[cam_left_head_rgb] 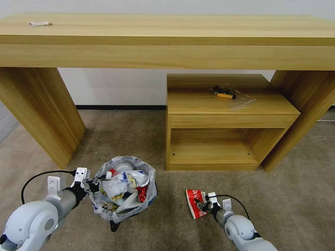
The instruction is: Pick up the trash bin and place the garbage on the floor into it.
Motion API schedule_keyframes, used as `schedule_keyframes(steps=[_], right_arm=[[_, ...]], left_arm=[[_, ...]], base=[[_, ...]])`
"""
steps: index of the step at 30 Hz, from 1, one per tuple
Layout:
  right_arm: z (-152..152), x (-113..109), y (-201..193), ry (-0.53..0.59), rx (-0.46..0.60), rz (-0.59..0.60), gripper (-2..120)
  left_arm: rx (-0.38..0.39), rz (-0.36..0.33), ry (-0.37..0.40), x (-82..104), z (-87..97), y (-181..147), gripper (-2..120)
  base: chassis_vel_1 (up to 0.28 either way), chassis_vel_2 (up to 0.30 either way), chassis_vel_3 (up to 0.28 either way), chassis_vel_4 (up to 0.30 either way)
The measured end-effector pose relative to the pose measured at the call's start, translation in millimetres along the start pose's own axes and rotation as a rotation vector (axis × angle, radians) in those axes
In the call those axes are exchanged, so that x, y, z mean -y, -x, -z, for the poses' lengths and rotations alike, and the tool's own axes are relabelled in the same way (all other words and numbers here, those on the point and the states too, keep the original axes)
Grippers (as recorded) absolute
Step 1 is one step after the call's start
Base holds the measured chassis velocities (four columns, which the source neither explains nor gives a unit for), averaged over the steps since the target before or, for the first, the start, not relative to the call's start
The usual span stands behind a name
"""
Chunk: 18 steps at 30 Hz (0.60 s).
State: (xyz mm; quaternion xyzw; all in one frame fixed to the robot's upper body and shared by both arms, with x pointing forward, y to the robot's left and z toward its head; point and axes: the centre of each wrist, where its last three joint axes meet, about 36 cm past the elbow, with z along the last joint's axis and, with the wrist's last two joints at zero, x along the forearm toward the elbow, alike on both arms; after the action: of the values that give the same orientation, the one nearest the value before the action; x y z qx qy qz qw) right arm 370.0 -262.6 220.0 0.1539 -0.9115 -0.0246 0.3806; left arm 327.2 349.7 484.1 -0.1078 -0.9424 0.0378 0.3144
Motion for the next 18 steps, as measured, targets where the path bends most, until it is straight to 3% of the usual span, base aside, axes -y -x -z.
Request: schedule_keyframes(steps=[9, 18], right_arm=[[-6, 3, 1, 0.005, 0.005, -0.006, 3], [1, 5, -10, -0.017, 0.097, 0.003, 0]], left_arm=[[0.002, -0.005, 0.005, 1.2, 1.1, -1, 0], [0.001, -0.008, 0.008, 2.5, 1.2, -2, 0]], base=[[0.0, 0.0, 0.0, 0.0], [0.0, 0.0, 0.0, 0.0]])
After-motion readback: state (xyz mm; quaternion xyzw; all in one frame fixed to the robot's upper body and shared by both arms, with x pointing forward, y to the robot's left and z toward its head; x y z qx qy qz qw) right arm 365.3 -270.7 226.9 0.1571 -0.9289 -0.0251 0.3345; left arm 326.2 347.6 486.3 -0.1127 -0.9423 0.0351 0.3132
